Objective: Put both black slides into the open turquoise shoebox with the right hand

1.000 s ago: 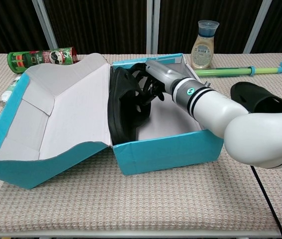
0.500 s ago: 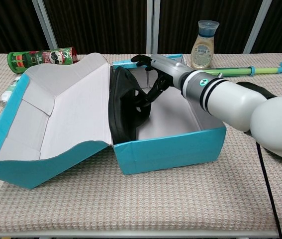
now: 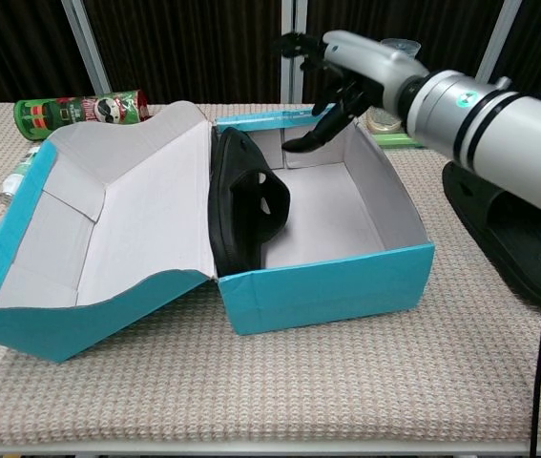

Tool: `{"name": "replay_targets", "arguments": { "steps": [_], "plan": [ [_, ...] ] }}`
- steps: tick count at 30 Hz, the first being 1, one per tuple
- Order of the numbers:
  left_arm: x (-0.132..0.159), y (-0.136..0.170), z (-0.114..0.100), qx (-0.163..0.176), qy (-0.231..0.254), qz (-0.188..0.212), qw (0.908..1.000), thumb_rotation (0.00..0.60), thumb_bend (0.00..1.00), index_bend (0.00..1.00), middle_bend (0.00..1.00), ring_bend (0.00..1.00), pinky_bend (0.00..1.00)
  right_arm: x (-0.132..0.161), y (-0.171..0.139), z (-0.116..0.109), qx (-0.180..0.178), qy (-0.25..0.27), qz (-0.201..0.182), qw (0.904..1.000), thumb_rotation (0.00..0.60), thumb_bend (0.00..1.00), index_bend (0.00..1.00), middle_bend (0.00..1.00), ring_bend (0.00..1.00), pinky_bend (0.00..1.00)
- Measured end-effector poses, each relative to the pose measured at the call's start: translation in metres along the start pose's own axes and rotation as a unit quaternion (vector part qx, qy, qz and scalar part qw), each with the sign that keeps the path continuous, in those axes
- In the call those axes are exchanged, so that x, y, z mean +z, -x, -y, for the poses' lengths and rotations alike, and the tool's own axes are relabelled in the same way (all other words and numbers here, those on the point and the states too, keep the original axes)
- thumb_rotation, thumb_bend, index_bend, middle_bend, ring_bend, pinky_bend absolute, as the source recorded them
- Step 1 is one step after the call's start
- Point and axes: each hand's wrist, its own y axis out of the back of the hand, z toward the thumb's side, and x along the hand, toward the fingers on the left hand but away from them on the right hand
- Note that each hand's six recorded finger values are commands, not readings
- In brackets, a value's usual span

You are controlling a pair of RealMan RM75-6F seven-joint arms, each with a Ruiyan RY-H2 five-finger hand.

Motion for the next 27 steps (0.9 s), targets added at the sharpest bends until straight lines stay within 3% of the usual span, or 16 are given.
{"name": "replay_targets", "arguments": {
  "steps": [3,6,13,17,27],
  "plan": [
    [0.002,-0.002,0.0,-0.001,-0.002,0.003,1.0,0.6,0.03,0.16,0.12,0.04,0.03,0.001,-0.011,-0.018,-0.008,-0.012,-0.009,0.9999,0.6,0.17,0.03,0.18,0.11,0.31],
    [0.005,-0.004,0.0,-0.002,-0.004,0.006,1.0,0.6,0.03,0.16,0.12,0.04,0.03,0.005,-0.022,-0.024,0.01,-0.019,-0.023,0.9995,0.6,0.29,0.05,0.24,0.11,0.3],
    [0.007,-0.004,0.0,-0.005,-0.006,0.005,1.0,0.6,0.03,0.16,0.12,0.04,0.03,0.02,-0.041,0.009,0.103,-0.079,-0.077,0.9886,0.6,0.46,0.06,0.25,0.09,0.2],
    [0.005,-0.003,0.0,-0.005,-0.006,0.001,1.0,0.6,0.03,0.16,0.12,0.04,0.03,0.031,-0.044,0.026,0.125,-0.122,-0.109,0.9787,0.6,0.49,0.07,0.25,0.08,0.15],
    [0.003,-0.002,0.001,-0.008,-0.004,-0.001,1.0,0.6,0.03,0.16,0.12,0.04,0.03,0.053,-0.034,0.056,0.121,-0.176,-0.15,0.9653,0.6,0.51,0.08,0.25,0.07,0.14]
  ]
}}
